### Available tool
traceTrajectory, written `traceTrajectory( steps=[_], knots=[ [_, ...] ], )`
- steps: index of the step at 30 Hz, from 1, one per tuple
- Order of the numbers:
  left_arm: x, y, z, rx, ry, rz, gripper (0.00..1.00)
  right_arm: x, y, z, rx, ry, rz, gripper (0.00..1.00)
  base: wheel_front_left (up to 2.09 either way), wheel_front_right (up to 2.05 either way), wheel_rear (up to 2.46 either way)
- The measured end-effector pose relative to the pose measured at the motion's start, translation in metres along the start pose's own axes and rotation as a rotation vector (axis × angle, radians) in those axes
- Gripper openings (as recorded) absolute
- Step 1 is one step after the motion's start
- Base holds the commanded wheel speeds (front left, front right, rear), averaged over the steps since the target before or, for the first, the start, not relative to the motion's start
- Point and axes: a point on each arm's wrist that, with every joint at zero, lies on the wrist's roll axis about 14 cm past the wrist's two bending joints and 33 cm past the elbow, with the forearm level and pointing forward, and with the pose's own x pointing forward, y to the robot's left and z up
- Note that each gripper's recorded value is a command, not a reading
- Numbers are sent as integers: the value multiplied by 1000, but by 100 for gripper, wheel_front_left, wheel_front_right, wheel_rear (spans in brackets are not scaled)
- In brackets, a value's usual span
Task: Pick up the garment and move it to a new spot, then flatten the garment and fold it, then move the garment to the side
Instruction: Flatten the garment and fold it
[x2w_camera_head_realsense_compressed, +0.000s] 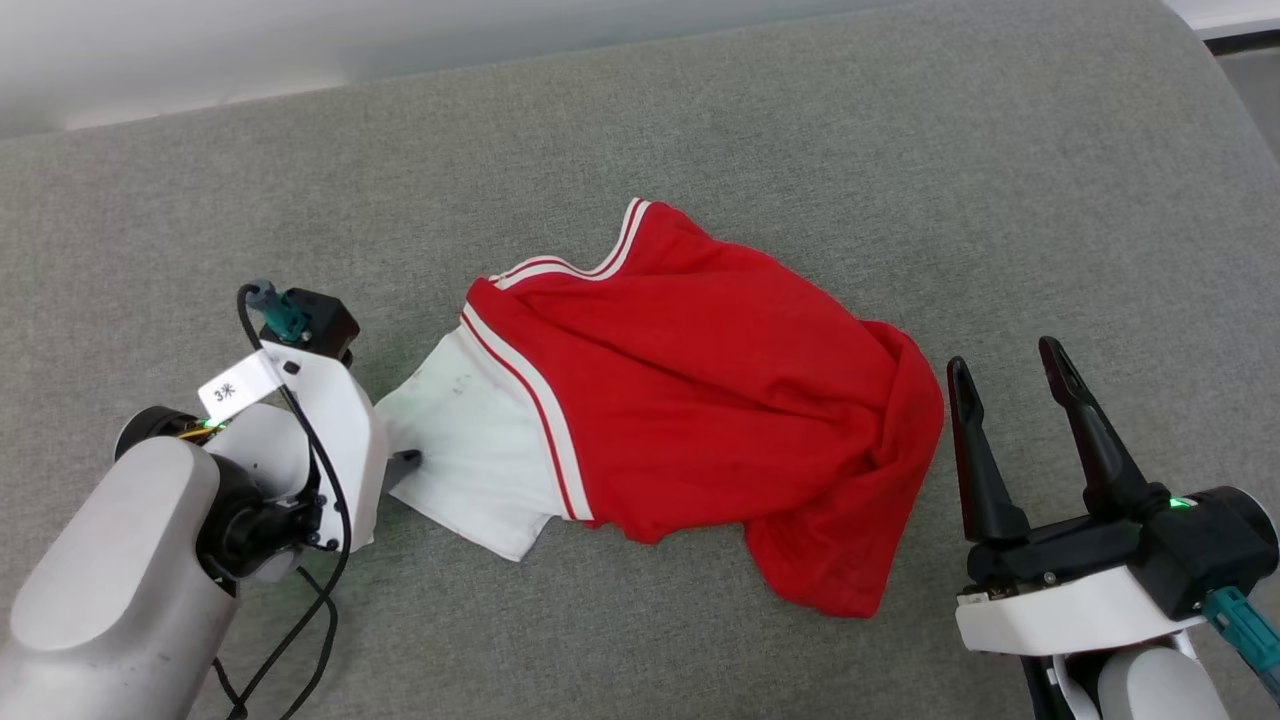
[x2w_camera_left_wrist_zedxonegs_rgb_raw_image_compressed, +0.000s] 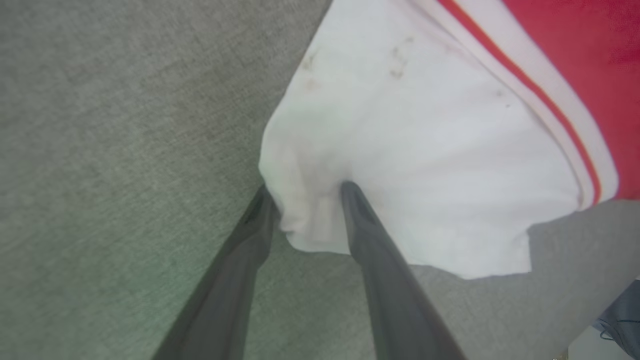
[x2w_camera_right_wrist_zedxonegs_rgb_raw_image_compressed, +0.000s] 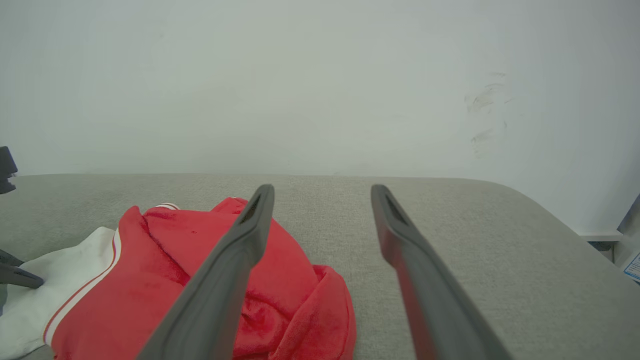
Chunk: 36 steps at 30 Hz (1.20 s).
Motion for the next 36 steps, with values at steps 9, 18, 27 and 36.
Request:
traceTrajectory(
  steps=[9, 18, 27, 36],
  knots=[
    [-14, 22, 0, -40, -109, 63, 0, -2, 1, 5, 0, -13, 4, 100, 0, 0, 0],
    [-92, 81, 3, -133, -344, 286, 0, -7, 19, 19, 3, -52, 55, 100, 0, 0, 0],
    [-156, 116, -32, -229, -448, 477, 0, -9, 40, 27, 14, -77, 117, 100, 0, 0, 0],
    [-139, 90, -60, -214, -499, 463, 100, -8, 49, 27, 21, -77, 143, 100, 0, 0, 0]
  ],
)
